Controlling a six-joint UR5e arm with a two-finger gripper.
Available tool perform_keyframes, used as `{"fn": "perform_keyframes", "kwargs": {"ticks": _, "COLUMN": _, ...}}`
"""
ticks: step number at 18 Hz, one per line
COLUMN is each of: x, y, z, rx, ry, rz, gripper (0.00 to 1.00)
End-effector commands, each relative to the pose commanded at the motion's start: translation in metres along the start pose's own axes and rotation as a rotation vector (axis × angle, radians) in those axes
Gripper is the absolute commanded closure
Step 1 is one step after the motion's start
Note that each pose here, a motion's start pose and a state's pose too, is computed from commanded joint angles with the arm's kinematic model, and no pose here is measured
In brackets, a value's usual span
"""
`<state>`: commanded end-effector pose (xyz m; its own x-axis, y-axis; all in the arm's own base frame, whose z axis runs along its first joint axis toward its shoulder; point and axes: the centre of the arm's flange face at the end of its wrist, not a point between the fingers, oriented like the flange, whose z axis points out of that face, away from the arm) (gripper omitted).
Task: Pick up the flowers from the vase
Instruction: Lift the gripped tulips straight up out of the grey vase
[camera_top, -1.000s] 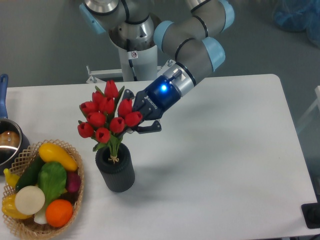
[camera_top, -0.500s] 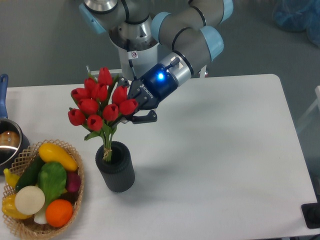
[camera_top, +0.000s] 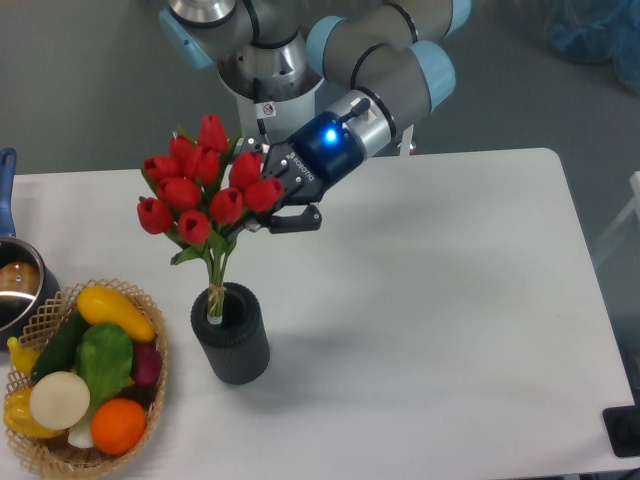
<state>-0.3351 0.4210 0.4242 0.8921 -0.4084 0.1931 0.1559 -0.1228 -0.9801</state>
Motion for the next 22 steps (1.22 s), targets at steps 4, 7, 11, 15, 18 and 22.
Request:
{"fn": "perform_keyframes", "kwargs": {"ticks": 4, "x": -0.001, "y": -0.005, "z": -0.007, "rx": 0.03, "ry": 0.0, "rz": 0.0, "gripper": 0.77}}
{"fn": "perform_keyframes", "kwargs": {"ticks": 7, "x": -0.005, "y": -0.009, "z": -0.012, "rx": 0.042, "ry": -0.006, "rz": 0.007, "gripper": 0.77}}
{"fn": "perform_keyframes", "kwargs": {"ticks": 11, "x": -0.006, "y": -0.013, "z": -0.018, "rx": 0.065, "ry": -0.007, "rz": 0.007, "gripper": 0.77}}
{"fn": "perform_keyframes", "kwargs": {"ticks": 15, "x": -0.008, "y": -0.02, "z": -0.032, "rx": 0.098, "ry": -0.019, "rz": 0.002, "gripper": 0.77}}
{"fn": "perform_keyframes", "kwargs": {"ticks": 18, "x": -0.01, "y": -0.024, "z": -0.036, "rx": 0.105, "ry": -0.024, "rz": 0.008, "gripper": 0.77}}
{"fn": "perform_keyframes", "kwargs": {"ticks": 22, "x": -0.017, "y": -0.035, "z": -0.047, "rx": 0.102, "ry": -0.047, "rz": 0.044, "gripper": 0.77}}
